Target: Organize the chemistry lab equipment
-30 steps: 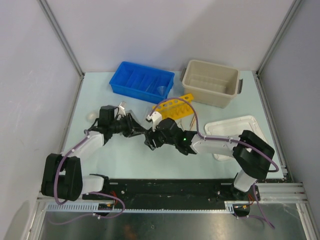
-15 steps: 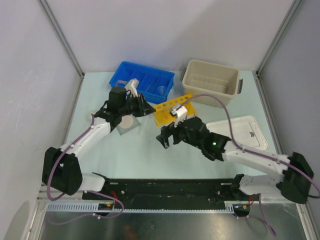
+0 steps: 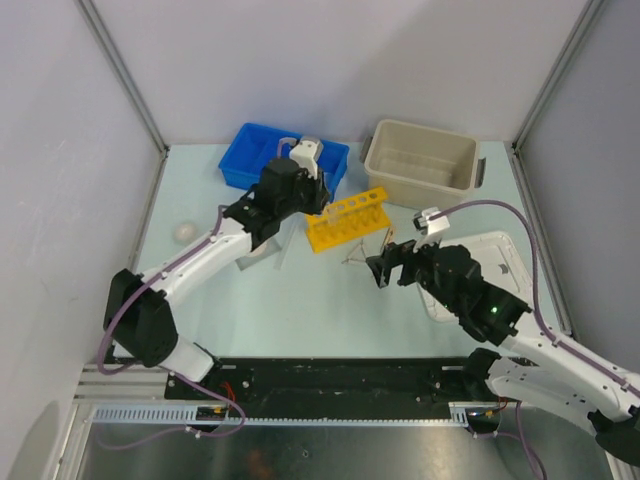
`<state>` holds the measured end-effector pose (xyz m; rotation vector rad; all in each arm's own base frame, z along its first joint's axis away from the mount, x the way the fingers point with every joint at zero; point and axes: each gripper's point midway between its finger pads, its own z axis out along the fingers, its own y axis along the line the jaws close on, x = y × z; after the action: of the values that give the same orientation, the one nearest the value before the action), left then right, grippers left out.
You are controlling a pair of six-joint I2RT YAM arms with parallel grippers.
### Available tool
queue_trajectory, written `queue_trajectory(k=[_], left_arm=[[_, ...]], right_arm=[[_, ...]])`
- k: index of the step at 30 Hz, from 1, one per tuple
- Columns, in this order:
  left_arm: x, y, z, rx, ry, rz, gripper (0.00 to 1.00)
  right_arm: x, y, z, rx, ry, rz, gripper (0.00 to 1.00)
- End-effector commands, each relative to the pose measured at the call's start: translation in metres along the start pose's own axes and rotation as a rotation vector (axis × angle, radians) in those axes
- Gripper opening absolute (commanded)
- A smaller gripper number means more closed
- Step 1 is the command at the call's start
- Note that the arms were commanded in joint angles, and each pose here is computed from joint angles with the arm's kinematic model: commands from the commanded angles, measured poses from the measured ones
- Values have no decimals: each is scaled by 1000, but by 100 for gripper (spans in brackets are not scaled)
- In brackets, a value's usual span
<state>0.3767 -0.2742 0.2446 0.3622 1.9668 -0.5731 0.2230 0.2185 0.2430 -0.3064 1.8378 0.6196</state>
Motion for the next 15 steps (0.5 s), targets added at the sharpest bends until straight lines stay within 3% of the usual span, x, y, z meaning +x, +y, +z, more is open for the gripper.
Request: queue_trajectory(k=[1, 15], left_arm=[[-13, 19, 7, -117, -30, 85, 18], [16, 27, 28, -184, 30, 147, 16]], right_arm=[[-11, -17, -14, 53, -39, 33, 99], [-25, -28, -31, 71, -91, 68, 99]])
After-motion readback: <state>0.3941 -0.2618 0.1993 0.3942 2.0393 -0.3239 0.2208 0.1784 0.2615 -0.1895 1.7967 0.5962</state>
